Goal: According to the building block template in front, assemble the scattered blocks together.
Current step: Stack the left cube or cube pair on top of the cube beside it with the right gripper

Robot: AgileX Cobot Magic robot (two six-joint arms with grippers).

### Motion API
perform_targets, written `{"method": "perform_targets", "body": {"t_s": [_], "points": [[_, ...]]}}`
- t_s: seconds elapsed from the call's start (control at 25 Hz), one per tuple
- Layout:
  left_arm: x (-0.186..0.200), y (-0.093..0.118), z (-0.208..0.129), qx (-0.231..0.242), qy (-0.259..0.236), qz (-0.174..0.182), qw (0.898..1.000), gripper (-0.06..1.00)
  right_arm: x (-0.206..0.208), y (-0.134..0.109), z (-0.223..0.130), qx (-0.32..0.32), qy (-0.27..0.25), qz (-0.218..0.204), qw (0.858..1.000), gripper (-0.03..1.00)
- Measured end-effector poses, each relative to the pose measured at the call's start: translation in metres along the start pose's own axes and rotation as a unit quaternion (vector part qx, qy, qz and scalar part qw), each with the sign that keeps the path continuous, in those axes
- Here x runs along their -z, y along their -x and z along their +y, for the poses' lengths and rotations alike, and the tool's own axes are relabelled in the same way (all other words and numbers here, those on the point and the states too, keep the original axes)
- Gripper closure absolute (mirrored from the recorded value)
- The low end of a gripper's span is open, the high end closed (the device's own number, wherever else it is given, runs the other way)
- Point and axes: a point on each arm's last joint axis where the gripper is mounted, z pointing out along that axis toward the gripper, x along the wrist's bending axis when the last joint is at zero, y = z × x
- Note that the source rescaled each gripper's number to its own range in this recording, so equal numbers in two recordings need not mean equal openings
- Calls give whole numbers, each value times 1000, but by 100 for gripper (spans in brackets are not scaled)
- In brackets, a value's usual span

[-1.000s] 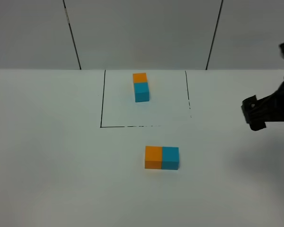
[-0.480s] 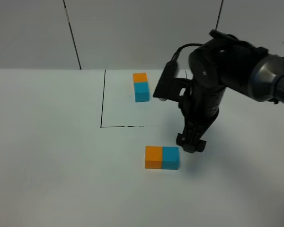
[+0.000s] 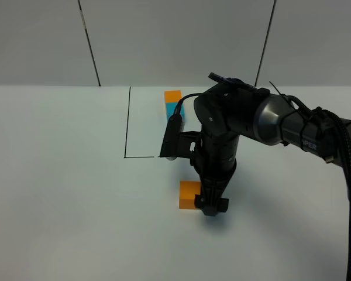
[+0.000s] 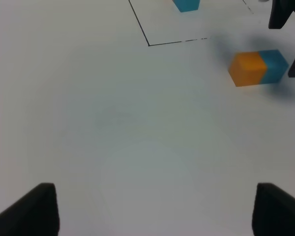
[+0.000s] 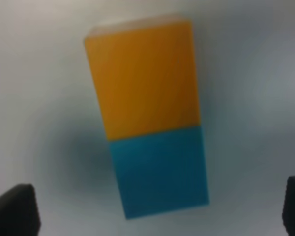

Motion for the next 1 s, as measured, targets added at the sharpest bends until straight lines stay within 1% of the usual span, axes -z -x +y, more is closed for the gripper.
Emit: {"method": "perform_targets", "body": {"t_s": [0.2, 0.44, 0.64, 0.76, 1.0], "points": [[0, 0, 0, 0, 0, 0, 1000, 27, -6, -4, 13, 23, 22, -7, 999, -3], [0, 0, 0, 0, 0, 0, 1000, 27, -27, -6, 15, 29, 15, 3, 999, 0], [0, 0, 0, 0, 0, 0, 1000, 27, -38, -4, 18, 28, 24, -3, 999, 2], [0, 0, 0, 0, 0, 0, 1000, 27, -39, -4, 19, 27, 26, -3, 999, 6], [0, 0, 0, 0, 0, 0, 1000, 27, -46, -5, 19, 26, 23, 5, 999, 19]]}}
